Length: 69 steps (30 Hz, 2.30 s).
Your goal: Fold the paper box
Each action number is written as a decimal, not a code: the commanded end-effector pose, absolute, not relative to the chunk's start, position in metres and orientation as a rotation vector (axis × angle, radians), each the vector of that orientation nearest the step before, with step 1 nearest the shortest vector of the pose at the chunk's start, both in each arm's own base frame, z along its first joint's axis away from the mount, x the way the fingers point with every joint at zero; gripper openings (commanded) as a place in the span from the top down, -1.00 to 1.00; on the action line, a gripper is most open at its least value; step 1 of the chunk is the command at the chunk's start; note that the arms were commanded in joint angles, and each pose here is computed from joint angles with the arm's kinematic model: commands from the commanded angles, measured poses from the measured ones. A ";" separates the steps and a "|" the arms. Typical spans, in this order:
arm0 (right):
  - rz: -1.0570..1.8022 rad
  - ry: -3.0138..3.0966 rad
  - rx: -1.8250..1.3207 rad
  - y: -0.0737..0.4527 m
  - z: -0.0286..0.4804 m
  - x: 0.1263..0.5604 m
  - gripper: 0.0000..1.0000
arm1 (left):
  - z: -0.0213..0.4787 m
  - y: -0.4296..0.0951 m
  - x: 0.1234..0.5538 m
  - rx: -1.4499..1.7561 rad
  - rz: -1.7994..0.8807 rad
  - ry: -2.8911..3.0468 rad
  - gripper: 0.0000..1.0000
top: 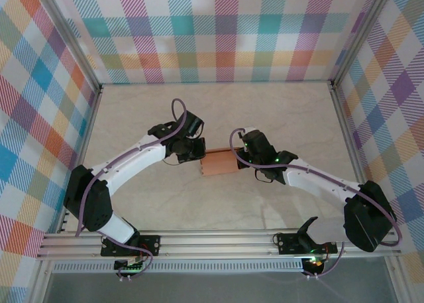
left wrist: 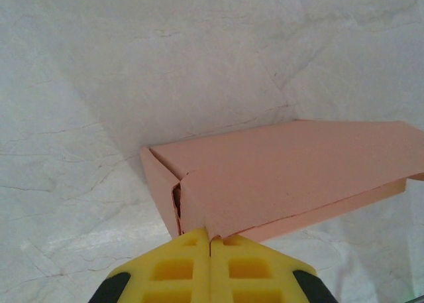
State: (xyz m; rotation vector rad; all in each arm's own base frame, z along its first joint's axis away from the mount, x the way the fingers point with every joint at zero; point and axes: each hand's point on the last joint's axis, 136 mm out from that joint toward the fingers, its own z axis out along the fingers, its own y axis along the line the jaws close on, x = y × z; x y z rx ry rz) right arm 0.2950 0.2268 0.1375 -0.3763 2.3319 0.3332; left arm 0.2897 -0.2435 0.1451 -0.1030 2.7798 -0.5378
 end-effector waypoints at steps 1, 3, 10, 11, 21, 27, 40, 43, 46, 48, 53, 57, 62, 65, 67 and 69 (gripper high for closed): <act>0.375 2.339 -0.392 0.232 0.134 0.289 1.00 | 0.146 -0.256 0.281 -0.024 -0.620 2.766 1.00; 0.373 2.341 -0.387 0.232 0.133 0.290 1.00 | 0.144 -0.253 0.279 0.005 -0.608 2.761 1.00; 0.377 2.352 -0.373 0.232 0.129 0.290 1.00 | 0.131 -0.243 0.269 0.037 -0.567 2.778 1.00; 0.380 2.349 -0.372 0.233 0.130 0.290 1.00 | 0.130 -0.243 0.269 0.035 -0.569 2.782 1.00; 0.388 2.353 -0.371 0.234 0.127 0.290 1.00 | 0.125 -0.241 0.266 0.040 -0.568 2.781 1.00; 0.409 2.354 -0.395 0.235 0.116 0.285 1.00 | 0.111 -0.239 0.261 0.037 -0.556 2.808 1.00; 0.414 2.326 -0.414 0.232 0.107 0.282 1.00 | 0.135 -0.242 0.259 0.093 -0.605 2.765 0.09; 0.411 2.321 -0.413 0.233 0.109 0.283 1.00 | 0.153 -0.254 0.255 0.167 -0.717 2.729 -0.30; 0.409 2.329 -0.412 0.232 0.107 0.283 1.00 | 0.166 -0.258 0.259 0.125 -0.807 2.666 -0.60; 0.411 2.330 -0.410 0.232 0.106 0.283 1.00 | 0.175 -0.261 0.264 0.061 -0.887 2.608 -0.78; 0.418 2.325 -0.407 0.233 0.108 0.283 0.84 | 0.178 -0.256 0.286 -0.142 -0.903 2.528 -0.88; 0.438 2.312 -0.392 0.234 0.113 0.283 0.34 | 0.160 -0.245 0.298 -0.252 -0.794 2.561 -0.74; 0.440 2.275 -0.392 0.231 0.121 0.282 0.05 | 0.142 -0.223 0.306 -0.332 -0.619 2.584 -0.46; 0.459 2.264 -0.401 0.233 0.125 0.280 -0.05 | 0.135 -0.219 0.307 -0.349 -0.600 2.604 -0.43; 0.479 2.254 -0.409 0.234 0.128 0.279 -0.16 | 0.130 -0.218 0.307 -0.355 -0.590 2.616 -0.42; 0.490 2.229 -0.434 0.235 0.132 0.277 -0.26 | 0.125 -0.217 0.305 -0.356 -0.587 2.632 -0.42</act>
